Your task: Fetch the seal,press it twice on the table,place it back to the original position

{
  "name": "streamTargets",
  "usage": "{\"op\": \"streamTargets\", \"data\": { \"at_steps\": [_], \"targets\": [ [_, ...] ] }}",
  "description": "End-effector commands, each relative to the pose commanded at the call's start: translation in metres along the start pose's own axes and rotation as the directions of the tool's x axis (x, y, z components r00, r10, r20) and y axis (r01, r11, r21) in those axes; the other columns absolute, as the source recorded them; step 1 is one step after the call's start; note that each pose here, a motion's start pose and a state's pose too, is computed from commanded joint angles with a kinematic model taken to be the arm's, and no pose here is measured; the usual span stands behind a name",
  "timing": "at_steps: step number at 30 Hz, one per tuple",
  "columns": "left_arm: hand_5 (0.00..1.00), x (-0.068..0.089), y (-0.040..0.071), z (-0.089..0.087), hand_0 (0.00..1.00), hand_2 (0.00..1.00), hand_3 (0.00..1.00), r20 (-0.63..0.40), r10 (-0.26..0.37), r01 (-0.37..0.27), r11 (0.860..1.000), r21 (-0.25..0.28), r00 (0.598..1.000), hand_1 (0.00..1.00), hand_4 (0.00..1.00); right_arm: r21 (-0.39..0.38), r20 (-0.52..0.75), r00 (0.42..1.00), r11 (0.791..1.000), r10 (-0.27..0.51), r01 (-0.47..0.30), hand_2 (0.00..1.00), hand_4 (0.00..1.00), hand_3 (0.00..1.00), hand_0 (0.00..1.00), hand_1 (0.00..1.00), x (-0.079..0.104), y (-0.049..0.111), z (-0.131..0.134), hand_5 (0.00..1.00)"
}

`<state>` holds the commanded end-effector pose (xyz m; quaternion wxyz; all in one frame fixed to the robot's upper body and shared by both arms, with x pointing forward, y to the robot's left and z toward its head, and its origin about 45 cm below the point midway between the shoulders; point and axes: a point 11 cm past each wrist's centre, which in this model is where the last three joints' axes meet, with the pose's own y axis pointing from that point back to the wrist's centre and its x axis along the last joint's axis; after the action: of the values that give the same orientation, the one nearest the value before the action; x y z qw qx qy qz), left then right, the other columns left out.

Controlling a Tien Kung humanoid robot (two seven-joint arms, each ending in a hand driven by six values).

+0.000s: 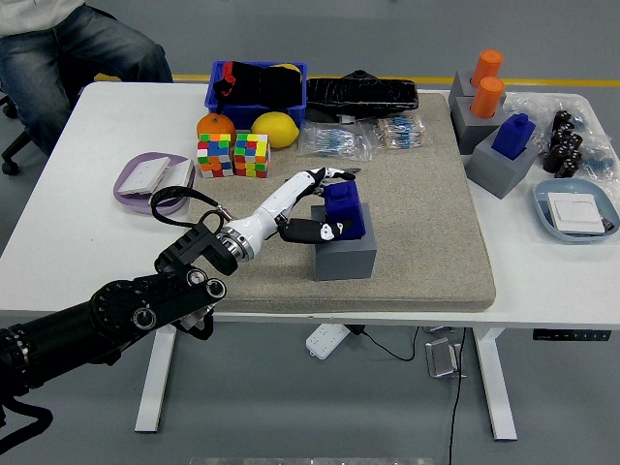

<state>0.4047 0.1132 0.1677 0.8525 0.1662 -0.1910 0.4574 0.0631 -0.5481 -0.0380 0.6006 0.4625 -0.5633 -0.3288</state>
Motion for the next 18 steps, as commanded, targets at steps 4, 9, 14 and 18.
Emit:
{"op": "streamTargets", "data": {
  "at_steps": [4, 9, 14, 18],
  "targets": [
    [0.002, 0.0031, -0.0012, 0.0030, 0.829, 0.516, 0.812, 0.022, -0.003, 0.004, 1.000, -0.006, 1.000, 0.588, 0.617, -0.001, 0.000, 1.000, 1.000, 0.000, 0.000, 0.785, 0.871, 0.808, 0.935, 0.784, 0.0000, 0.0000, 0.0004, 0.478],
    [0.002, 0.0056, -0.0018, 0.0048, 0.829, 0.515, 0.812, 0.051, -0.015, 0.015, 1.000, -0.004, 0.999, 0.587, 0.615, -0.001, 0.001, 1.000, 1.000, 0.001, -0.001, 0.785, 0.872, 0.809, 0.935, 0.784, 0.0005, 0.0001, 0.0008, 0.478],
    [0.002, 0.0077, -0.0020, 0.0053, 0.830, 0.515, 0.812, 0.078, -0.025, 0.025, 1.000, 0.000, 0.997, 0.586, 0.616, -0.001, 0.000, 1.000, 1.000, 0.001, -0.001, 0.786, 0.872, 0.811, 0.934, 0.784, 0.0005, 0.0001, 0.0008, 0.478],
    [0.002, 0.0061, -0.0021, 0.0066, 0.830, 0.515, 0.812, 0.093, -0.044, 0.043, 0.999, 0.006, 0.995, 0.586, 0.616, 0.000, 0.003, 1.000, 1.000, 0.001, -0.001, 0.786, 0.872, 0.811, 0.934, 0.784, 0.0003, 0.0000, 0.0007, 0.478]
  ]
}}
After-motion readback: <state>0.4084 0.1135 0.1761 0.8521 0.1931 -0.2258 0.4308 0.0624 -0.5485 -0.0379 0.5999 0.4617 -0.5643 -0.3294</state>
